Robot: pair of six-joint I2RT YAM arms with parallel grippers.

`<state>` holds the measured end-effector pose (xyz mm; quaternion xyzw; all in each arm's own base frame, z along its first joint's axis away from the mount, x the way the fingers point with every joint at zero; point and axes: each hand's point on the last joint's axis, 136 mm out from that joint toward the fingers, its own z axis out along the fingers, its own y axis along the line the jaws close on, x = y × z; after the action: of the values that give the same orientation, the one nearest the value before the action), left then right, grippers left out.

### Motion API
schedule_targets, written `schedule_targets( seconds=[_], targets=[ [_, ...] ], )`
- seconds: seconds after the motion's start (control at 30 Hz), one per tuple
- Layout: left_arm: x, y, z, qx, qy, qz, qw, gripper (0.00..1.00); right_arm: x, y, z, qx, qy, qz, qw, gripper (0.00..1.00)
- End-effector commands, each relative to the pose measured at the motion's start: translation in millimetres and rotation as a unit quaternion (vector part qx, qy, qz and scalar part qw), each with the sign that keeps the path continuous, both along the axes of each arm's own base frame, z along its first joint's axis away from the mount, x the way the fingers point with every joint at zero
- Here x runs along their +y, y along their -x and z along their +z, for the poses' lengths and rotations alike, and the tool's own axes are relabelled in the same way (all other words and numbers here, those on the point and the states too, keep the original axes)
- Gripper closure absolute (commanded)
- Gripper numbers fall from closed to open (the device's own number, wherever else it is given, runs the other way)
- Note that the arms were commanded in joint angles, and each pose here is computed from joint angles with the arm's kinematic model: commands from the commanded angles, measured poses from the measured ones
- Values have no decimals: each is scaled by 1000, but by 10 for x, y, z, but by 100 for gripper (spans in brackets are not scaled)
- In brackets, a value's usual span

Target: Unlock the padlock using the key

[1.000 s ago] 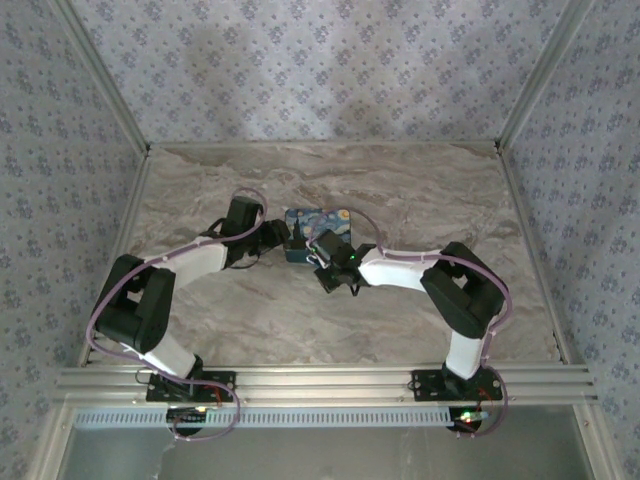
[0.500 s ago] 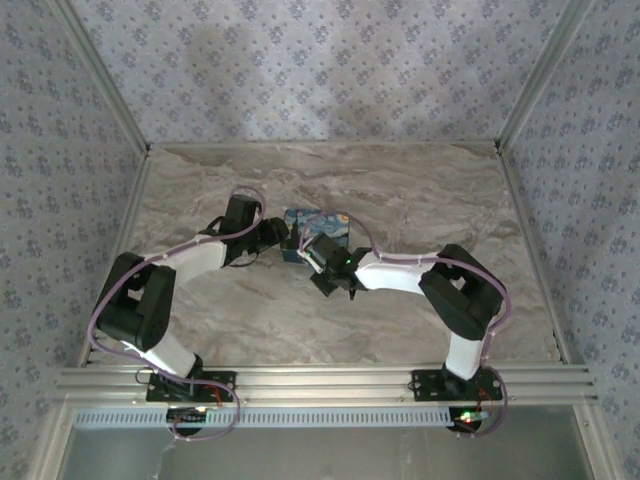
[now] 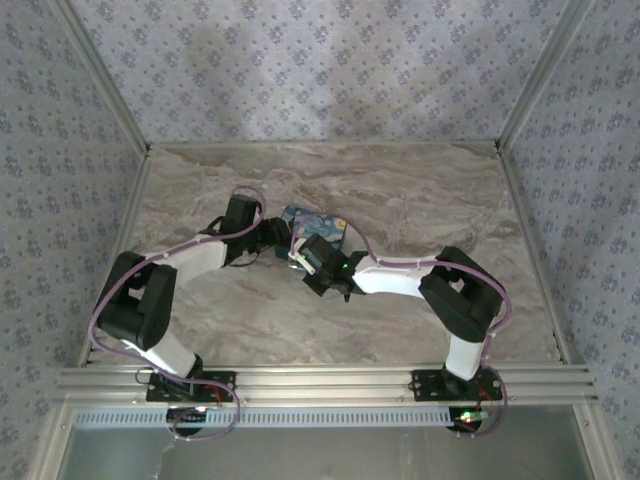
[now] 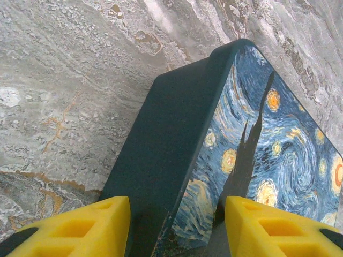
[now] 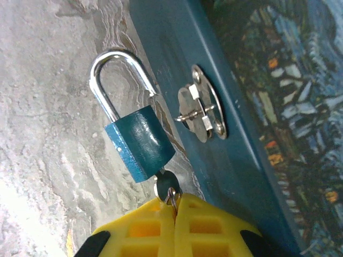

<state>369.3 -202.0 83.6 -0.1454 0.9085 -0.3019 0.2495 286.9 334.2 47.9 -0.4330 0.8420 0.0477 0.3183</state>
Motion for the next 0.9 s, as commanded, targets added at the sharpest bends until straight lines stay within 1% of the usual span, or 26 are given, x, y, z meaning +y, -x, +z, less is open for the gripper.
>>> schedule_targets(
  seconds=[0.0, 0.17, 0.37, 0.7, 0.87],
  targets=[
    [-10, -44, 10, -3, 4, -3, 1000, 51, 151, -87, 247, -27, -28, 5, 999, 100],
    [25, -34, 99, -14, 5, 5, 1000, 51, 231, -98, 302, -27, -36, 10, 999, 100],
    [140, 24, 271, -32, -1, 18, 999, 50, 150, 23, 396, -28, -40, 13, 999, 100],
    [334, 289, 419, -48, -10, 33, 998, 50, -189, 165, 763, -44, -58, -21, 997, 100],
    [426, 444, 473, -54, -11, 40, 998, 50, -439, 225, 904, -42, -56, -50, 996, 100]
  ],
)
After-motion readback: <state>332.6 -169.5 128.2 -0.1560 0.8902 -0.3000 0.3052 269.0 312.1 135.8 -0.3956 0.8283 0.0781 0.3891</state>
